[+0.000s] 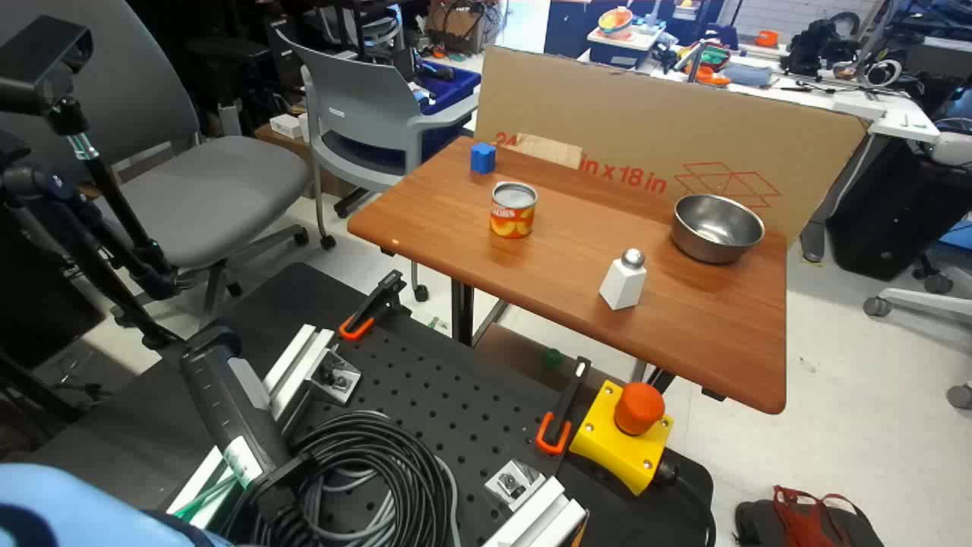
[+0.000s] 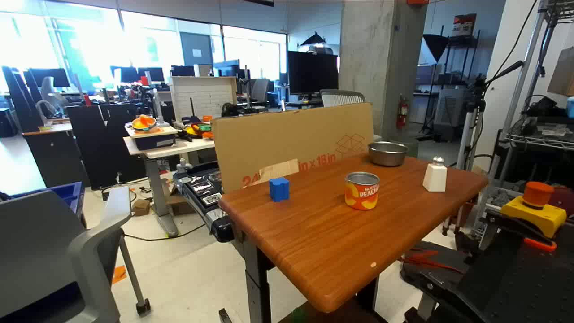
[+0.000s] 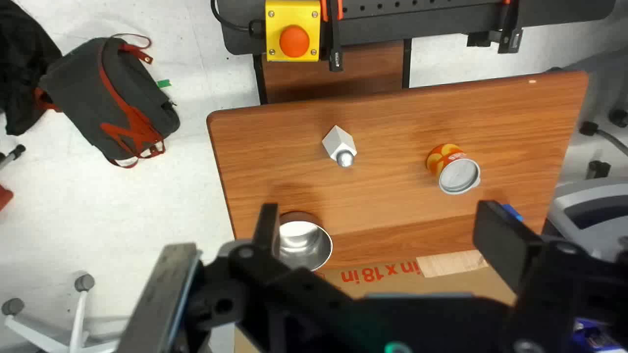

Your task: Move the silver bowl to the left

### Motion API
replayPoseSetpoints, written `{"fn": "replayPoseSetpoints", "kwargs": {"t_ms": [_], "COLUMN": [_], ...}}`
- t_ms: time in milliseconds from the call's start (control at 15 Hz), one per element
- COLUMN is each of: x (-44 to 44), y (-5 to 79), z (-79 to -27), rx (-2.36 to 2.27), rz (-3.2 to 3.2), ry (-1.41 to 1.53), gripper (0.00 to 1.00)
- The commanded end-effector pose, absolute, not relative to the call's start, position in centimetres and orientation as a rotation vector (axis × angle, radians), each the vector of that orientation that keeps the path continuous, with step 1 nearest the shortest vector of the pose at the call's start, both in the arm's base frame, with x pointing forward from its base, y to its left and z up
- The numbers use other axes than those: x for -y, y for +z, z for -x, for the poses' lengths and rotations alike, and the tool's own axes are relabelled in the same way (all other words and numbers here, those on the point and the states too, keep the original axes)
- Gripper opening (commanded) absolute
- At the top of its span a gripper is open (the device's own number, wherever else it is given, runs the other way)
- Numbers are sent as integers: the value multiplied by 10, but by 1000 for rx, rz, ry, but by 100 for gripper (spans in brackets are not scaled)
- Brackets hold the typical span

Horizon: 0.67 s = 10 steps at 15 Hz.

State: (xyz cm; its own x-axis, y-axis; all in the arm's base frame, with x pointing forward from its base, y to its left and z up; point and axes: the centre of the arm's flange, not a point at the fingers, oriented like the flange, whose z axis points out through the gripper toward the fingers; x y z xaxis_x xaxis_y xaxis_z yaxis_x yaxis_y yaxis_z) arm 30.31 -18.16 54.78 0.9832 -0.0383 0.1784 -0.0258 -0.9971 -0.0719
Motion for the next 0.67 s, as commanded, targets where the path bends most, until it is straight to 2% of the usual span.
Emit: {"fn": "replayPoseSetpoints", "kwargs": {"t_ms": [0, 400, 600], "x": [182, 182, 178], "y": [548, 549, 532], "z": [-303, -303, -343], "rx": [-50, -50, -112], "rz": [3060, 3060, 3096], "ry": [-279, -281, -233], "gripper": [100, 100, 100]}}
